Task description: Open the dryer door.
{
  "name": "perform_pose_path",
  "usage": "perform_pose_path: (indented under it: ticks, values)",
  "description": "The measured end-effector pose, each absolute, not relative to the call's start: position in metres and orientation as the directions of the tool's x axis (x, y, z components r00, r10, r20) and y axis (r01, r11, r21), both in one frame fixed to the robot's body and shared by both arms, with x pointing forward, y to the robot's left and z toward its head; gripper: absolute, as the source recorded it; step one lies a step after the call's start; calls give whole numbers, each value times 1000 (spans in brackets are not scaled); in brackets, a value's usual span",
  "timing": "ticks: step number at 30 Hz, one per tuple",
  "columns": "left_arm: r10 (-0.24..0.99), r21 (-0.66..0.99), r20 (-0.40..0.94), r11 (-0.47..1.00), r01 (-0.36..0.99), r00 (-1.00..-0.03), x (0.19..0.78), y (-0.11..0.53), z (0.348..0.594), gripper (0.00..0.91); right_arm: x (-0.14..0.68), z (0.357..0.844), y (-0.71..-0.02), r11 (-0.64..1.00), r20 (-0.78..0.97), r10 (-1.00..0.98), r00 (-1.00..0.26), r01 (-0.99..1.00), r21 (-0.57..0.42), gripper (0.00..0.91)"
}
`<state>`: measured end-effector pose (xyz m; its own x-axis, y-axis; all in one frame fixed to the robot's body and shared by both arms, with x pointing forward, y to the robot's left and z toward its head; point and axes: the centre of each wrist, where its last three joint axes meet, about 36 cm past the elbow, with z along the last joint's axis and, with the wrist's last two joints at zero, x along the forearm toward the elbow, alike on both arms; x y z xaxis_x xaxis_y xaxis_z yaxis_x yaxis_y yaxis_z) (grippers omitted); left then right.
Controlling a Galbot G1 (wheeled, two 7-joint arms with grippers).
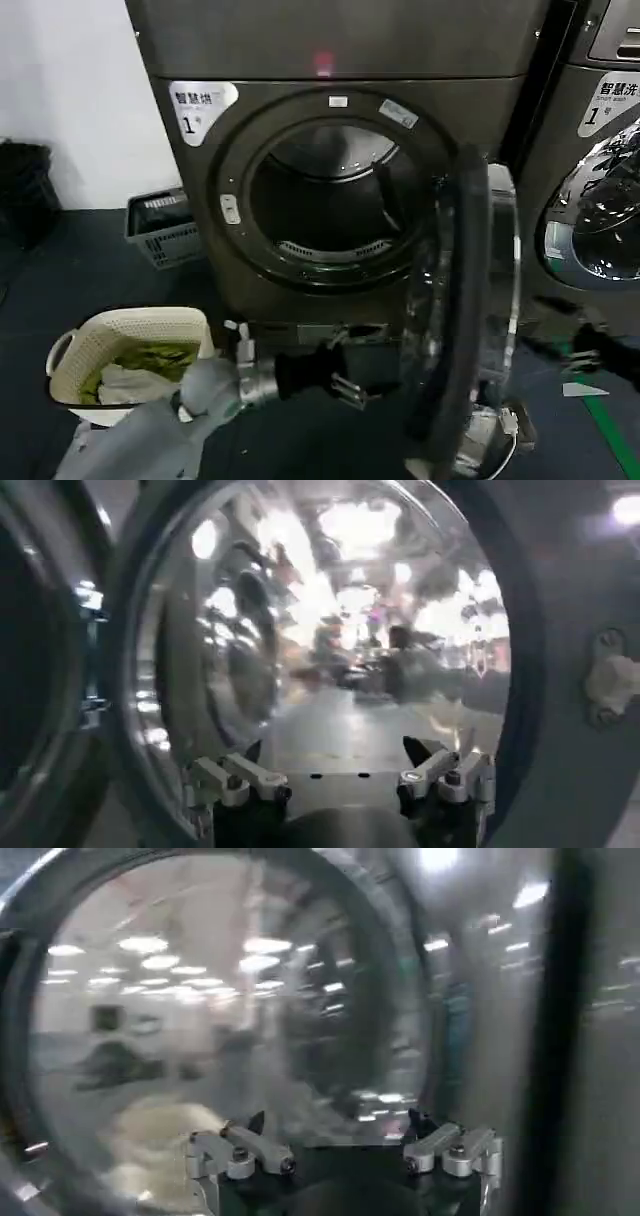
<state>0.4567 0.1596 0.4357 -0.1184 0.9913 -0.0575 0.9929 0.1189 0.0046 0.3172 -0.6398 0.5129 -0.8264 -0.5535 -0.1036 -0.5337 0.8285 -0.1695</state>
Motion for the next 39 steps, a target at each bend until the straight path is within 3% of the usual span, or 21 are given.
perform_pose_path:
  ticks: [8,14,21,28,39]
  values:
    - [996,-3,-66,61,998,-61,461,124,433,907,250,533,-671,969,-231,-203,-952,-160,-190,907]
    - [997,-11,-77,27,1000,-28,464,98,434,907,206,548,-676,982,-301,149,-942,176,-64,907]
    - [997,-3,-82,2,1000,-3,466,74,437,907,164,566,-691,837,-341,499,-797,545,-47,907]
    - [996,24,-84,0,1000,2,472,54,441,907,129,591,-704,571,-333,738,-587,806,-157,907]
    - [994,77,-104,44,996,-35,490,11,449,907,80,631,-710,284,-398,844,-359,929,-236,907]
